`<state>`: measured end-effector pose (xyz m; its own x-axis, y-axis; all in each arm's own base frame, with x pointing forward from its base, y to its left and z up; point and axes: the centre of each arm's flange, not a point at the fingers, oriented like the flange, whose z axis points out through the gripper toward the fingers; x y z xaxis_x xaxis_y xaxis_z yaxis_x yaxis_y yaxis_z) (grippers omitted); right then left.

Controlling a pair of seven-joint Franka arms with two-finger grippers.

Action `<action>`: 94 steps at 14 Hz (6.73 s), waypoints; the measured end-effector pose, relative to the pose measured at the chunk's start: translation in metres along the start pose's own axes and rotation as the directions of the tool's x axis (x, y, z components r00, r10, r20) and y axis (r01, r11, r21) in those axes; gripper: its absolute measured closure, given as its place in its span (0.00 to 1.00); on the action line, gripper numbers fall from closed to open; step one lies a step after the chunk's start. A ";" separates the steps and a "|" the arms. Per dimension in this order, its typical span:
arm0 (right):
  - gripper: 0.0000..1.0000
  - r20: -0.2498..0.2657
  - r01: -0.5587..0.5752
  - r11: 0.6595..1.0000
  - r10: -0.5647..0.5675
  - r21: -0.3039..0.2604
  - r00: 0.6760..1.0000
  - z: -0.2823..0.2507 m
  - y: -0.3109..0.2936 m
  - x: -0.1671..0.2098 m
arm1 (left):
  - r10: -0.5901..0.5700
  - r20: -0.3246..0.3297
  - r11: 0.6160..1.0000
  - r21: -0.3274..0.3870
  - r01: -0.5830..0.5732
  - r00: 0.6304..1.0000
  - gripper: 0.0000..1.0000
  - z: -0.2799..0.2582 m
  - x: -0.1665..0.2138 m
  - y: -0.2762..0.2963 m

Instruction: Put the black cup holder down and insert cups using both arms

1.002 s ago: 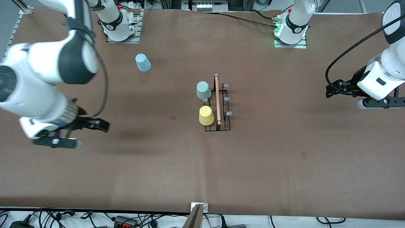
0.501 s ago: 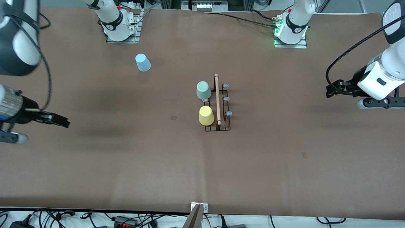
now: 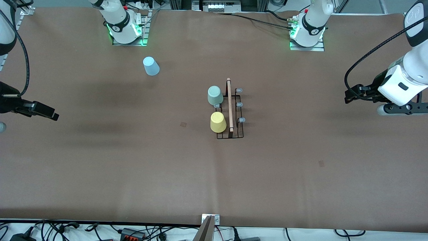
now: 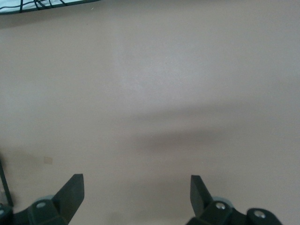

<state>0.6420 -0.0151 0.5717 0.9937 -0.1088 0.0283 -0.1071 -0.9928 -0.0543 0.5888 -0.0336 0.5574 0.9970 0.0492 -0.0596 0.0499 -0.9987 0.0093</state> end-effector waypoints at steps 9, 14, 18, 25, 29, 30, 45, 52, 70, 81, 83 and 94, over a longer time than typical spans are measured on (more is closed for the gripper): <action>0.00 0.011 0.062 0.998 -0.062 -0.022 0.998 -0.003 0.013 -0.050 | -0.004 0.001 1.000 0.000 0.004 1.000 0.00 0.001 0.000 -0.002; 0.00 0.013 0.064 0.997 -0.063 -0.032 0.998 -0.013 0.020 -0.088 | 0.004 0.003 1.000 0.001 -0.004 1.000 0.00 0.001 0.000 -0.005; 0.00 0.016 0.071 0.997 -0.071 -0.036 0.997 -0.013 0.021 -0.089 | 0.020 0.007 1.000 0.001 -0.020 1.000 0.00 0.003 0.001 -0.009; 0.00 0.027 0.071 0.997 -0.070 -0.036 0.997 -0.009 0.021 -0.090 | 0.038 0.006 0.999 0.000 -0.038 0.999 0.00 0.003 0.001 -0.007; 0.00 0.028 0.072 0.997 -0.071 -0.036 0.997 -0.009 0.021 -0.090 | 0.034 0.006 0.999 0.000 -0.034 0.999 0.00 0.003 0.001 -0.011; 0.00 0.028 0.072 0.997 -0.071 -0.036 0.997 -0.009 0.021 -0.090 | 0.034 0.006 0.999 0.000 -0.034 0.999 0.00 0.003 0.001 -0.011; 0.00 0.027 0.076 0.996 -0.075 -0.036 0.997 -0.009 0.019 -0.090 | 0.078 -0.030 0.997 0.000 -0.079 0.996 0.00 -0.004 0.005 -0.014; 0.00 0.026 0.076 0.996 -0.075 -0.036 0.997 -0.009 0.019 -0.090 | 0.044 -0.022 0.999 -0.001 -0.044 0.999 0.00 -0.004 0.005 -0.015; 0.00 0.006 0.084 0.996 -0.084 -0.043 0.996 -0.008 0.016 -0.086 | 0.023 -0.004 1.000 -0.001 -0.023 1.000 0.00 -0.002 0.003 -0.015; 0.00 0.026 0.070 0.996 -0.069 -0.045 0.997 0.006 0.024 -0.080 | 0.023 -0.004 1.000 -0.001 -0.023 1.000 0.00 -0.002 0.003 -0.015; 0.00 0.026 0.070 0.996 -0.069 -0.045 0.997 0.006 0.024 -0.080 | 0.023 -0.004 1.000 -0.001 -0.023 1.000 0.00 -0.002 0.003 -0.015; 0.00 0.025 0.070 0.996 -0.069 -0.045 0.997 0.006 0.024 -0.079 | 0.022 -0.004 1.000 -0.001 -0.022 1.000 0.00 -0.002 0.003 -0.015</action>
<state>0.5608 -0.0304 0.5620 0.9992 -0.0385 0.0066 -0.0384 -0.9992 -0.0069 0.5910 -0.0183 0.5591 0.9981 0.0273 -0.0555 0.0280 -0.9995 0.0113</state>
